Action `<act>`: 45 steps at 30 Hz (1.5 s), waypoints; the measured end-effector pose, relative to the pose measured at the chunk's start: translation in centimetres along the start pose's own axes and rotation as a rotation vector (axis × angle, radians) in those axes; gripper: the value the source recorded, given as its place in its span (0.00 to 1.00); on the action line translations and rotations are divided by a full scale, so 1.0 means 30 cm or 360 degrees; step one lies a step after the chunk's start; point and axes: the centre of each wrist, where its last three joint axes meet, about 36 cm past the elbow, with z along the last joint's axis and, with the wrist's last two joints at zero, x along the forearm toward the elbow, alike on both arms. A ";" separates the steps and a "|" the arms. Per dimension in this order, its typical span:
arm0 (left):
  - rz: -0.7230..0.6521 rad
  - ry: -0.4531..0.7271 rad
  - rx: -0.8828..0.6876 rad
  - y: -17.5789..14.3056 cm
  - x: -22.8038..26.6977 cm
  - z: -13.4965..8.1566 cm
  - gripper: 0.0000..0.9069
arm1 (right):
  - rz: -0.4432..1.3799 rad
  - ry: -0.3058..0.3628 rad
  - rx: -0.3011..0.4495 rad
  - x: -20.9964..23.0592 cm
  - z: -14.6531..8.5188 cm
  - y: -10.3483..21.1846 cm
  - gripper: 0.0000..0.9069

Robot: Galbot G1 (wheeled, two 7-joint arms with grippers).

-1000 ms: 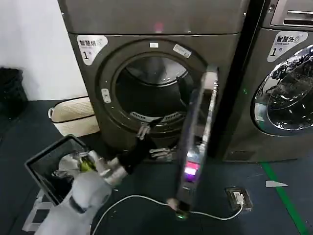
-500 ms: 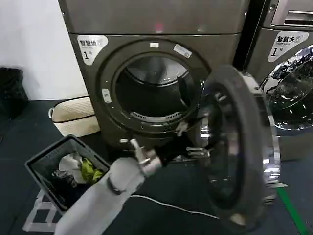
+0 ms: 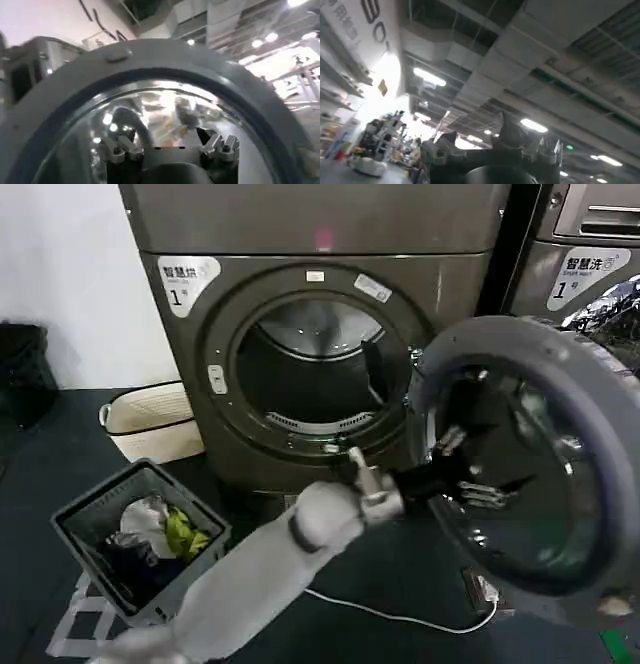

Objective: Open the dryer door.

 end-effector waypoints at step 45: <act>-0.0076 0.0167 0.0045 0.011 -0.228 0.058 1.00 | -0.0054 -0.0068 -0.0061 0.050 0.014 0.039 1.00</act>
